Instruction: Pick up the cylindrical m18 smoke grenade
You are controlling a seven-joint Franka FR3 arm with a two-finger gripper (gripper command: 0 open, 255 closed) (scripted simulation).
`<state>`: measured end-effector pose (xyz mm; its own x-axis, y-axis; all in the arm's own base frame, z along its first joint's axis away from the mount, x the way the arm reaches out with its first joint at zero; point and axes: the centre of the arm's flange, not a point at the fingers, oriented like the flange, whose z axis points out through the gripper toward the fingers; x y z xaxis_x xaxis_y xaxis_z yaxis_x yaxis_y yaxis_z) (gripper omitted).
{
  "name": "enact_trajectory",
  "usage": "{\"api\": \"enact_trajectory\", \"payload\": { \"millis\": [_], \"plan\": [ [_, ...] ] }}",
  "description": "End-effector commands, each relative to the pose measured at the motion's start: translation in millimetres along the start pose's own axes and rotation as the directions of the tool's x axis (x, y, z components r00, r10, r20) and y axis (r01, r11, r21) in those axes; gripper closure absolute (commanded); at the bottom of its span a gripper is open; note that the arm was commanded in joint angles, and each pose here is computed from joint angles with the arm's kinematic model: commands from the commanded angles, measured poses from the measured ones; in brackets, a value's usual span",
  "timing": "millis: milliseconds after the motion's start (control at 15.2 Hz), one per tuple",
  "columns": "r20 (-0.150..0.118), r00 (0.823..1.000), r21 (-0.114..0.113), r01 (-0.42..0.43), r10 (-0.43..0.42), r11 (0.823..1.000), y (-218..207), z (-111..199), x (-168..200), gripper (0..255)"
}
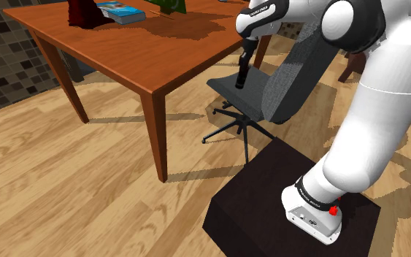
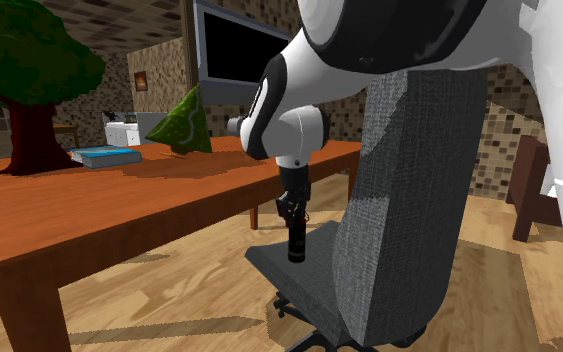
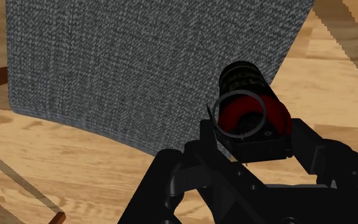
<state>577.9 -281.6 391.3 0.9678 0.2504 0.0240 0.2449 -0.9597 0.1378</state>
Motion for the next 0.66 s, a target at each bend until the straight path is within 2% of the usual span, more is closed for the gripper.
{"api": "enact_trajectory", "payload": {
  "millis": [0, 462, 594],
  "plan": [
    [0.000, 1.000, 0.000, 0.000, 0.000, 1.000, 3, -12, 1, 255],
    [0.000, 1.000, 0.000, 0.000, 0.000, 1.000, 8, -48, 2, 255],
    [0.000, 1.000, 0.000, 0.000, 0.000, 1.000, 8, -49, 2, 255]
  ]
}}
